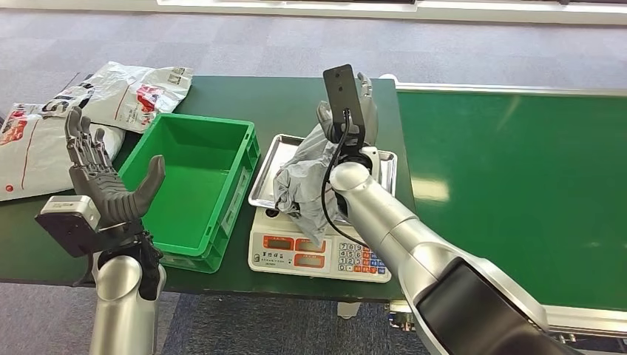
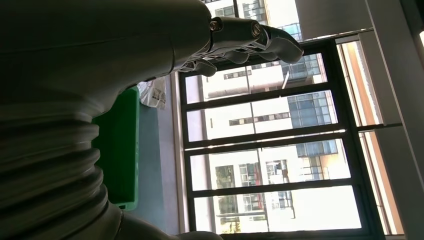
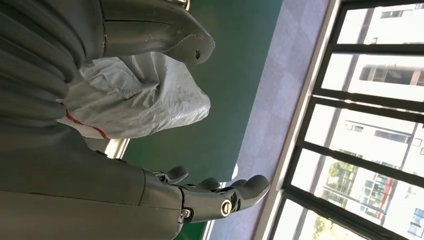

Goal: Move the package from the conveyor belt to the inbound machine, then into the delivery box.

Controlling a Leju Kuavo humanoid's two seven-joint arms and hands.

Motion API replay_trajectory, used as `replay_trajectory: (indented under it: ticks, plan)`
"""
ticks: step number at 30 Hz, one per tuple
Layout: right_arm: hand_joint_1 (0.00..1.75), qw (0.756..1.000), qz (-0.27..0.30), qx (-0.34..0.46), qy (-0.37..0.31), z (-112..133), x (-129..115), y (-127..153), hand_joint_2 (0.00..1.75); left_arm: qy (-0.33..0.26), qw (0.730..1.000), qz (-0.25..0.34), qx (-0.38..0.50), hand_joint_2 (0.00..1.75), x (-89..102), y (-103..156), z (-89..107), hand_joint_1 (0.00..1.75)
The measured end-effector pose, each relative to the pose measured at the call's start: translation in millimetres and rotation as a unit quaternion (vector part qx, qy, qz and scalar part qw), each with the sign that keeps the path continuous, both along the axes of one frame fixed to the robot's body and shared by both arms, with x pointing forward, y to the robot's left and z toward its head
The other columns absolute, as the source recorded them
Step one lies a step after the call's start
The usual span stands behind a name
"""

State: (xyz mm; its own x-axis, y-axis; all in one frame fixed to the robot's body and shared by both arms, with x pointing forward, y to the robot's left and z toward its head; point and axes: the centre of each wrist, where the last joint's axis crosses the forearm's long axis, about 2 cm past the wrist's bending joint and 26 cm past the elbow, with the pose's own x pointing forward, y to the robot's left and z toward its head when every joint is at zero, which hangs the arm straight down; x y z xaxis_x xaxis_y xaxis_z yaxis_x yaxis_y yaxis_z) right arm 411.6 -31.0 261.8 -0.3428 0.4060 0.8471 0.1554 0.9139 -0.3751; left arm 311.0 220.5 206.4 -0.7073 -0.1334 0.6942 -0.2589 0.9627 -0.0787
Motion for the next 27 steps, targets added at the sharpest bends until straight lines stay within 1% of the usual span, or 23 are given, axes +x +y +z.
replay_trajectory:
  ticks: [3, 4, 5, 6, 7, 8, 9, 10, 11, 13, 14, 16, 20, 27]
  plan:
    - [0.0, 1.0, 0.002, -0.006, -0.01, -2.7, -0.2, -1.8, 1.75, 0.007, 1.0, -0.008, 0.011, 1.75, 2.9, -1.2, 2.4, 0.0]
    - [0.0, 0.999, 0.011, -0.015, -0.027, -12.5, -3.7, -4.2, 1.75, 0.022, 0.999, -0.026, 0.034, 1.75, 9.5, -5.4, 6.9, 0.0]
    - [0.0, 0.998, 0.027, -0.025, -0.054, -30.6, -12.2, -8.6, 1.75, 0.05, 0.995, -0.053, 0.073, 1.75, 21.8, -14.6, 14.9, 0.0]
    - [0.0, 0.994, 0.049, -0.029, -0.093, -54.5, -27.1, -16.7, 1.75, 0.092, 0.984, -0.083, 0.126, 1.75, 39.5, -28.9, 24.6, 0.0]
    - [0.0, 0.989, 0.068, -0.025, -0.127, -80.0, -47.9, -28.3, 1.75, 0.136, 0.968, -0.104, 0.181, 1.75, 57.6, -44.8, 33.4, 0.0]
    - [0.0, 0.986, 0.077, -0.012, -0.144, -101.8, -69.6, -44.8, 1.75, 0.167, 0.954, -0.114, 0.222, 1.75, 73.2, -59.4, 40.9, 0.0]
    - [0.0, 0.986, 0.081, 0.007, -0.143, -116.2, -86.2, -64.7, 1.75, 0.186, 0.944, -0.118, 0.247, 1.75, 84.8, -70.8, 45.5, 0.0]
    - [0.0, 0.989, 0.083, 0.028, -0.123, -126.0, -96.0, -86.6, 1.75, 0.193, 0.938, -0.12, 0.26, 1.75, 92.6, -78.6, 48.2, 0.0]
    - [0.0, 0.99, 0.077, 0.047, -0.106, -130.6, -100.0, -110.7, 1.75, 0.195, 0.935, -0.124, 0.27, 1.75, 98.3, -85.1, 50.3, 0.0]
    - [0.0, 0.992, 0.039, 0.065, -0.105, -127.6, -103.1, -154.0, 1.75, 0.206, 0.924, -0.133, 0.294, 1.75, 105.1, -97.2, 52.0, 0.0]
    - [0.0, 0.991, 0.011, 0.066, -0.113, -125.1, -106.5, -168.2, 1.75, 0.211, 0.918, -0.14, 0.306, 1.75, 106.6, -104.1, 52.6, 0.0]
    - [0.0, 0.989, -0.033, 0.066, -0.127, -121.0, -114.5, -183.9, 1.75, 0.219, 0.907, -0.152, 0.327, 1.75, 107.4, -117.9, 53.9, 0.0]
    - [0.0, 0.984, -0.064, 0.065, -0.151, -112.7, -124.8, -199.5, 1.75, 0.225, 0.895, -0.166, 0.349, 1.75, 107.1, -135.5, 55.6, 0.0]
    - [0.0, 0.98, -0.079, 0.058, -0.173, -105.6, -131.8, -212.2, 1.75, 0.238, 0.882, -0.176, 0.366, 1.75, 107.5, -145.2, 55.1, 0.0]
